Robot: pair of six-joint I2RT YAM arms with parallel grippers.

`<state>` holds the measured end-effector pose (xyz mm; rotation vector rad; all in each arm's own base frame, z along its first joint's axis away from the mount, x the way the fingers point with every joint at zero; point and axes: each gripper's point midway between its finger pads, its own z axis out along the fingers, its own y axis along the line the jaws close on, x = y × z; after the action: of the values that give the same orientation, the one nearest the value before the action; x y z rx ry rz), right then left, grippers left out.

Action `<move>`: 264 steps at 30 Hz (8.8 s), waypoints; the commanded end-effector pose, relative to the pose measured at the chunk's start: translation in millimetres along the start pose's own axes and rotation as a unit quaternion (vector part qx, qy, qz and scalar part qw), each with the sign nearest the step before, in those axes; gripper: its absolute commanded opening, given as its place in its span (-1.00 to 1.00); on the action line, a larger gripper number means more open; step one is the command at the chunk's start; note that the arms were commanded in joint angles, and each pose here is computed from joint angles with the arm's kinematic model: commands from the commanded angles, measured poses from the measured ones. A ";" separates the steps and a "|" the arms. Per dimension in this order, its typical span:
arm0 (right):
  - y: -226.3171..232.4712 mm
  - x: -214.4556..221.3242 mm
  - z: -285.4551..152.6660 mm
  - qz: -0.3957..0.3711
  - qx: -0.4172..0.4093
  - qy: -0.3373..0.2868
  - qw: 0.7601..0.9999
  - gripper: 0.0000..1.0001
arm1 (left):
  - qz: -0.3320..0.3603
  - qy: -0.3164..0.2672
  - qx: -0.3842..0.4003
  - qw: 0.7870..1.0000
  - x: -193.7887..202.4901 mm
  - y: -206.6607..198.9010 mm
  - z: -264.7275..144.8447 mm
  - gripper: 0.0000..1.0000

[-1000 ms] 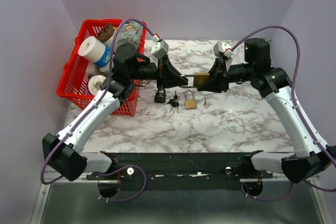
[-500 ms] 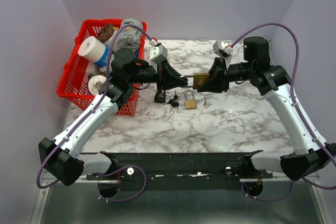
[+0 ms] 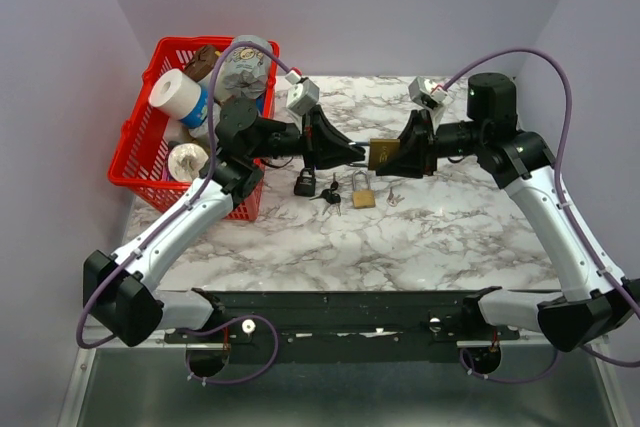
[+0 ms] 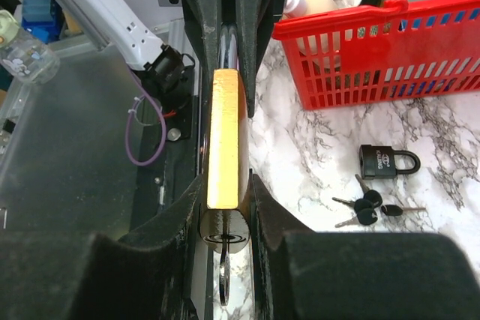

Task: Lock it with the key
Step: Lock the lock, then place the lock at the center of the board.

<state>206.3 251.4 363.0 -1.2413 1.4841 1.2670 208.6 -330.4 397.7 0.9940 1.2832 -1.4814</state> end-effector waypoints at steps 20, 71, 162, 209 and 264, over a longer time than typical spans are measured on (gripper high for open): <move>10.0 24.5 24.6 -0.056 -0.024 0.061 0.996 -0.25 | 0.068 0.016 0.019 0.997 -9.5 -6.0 8.6 -1.00; -98.6 4.7 -61.0 0.004 0.398 -0.129 0.908 -0.99 | -0.317 -0.124 -0.237 0.910 -22.8 116.5 34.9 0.98; -87.7 -11.5 -51.5 -0.128 0.362 -0.042 0.922 -0.98 | -0.333 -0.144 -0.233 0.902 -41.5 101.1 57.4 -1.00; -103.5 120.4 -176.4 0.220 0.626 -0.032 0.748 -0.99 | -0.419 0.096 -0.437 0.790 190.8 190.7 119.0 -1.00; -197.9 307.0 -196.5 0.466 0.587 0.037 0.661 -0.99 | -0.445 0.143 -0.461 0.754 312.2 216.6 163.4 0.25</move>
<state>329.4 3.2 53.8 0.4457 2.5048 0.3985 325.5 -533.3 55.8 -0.1219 2.6161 -0.9630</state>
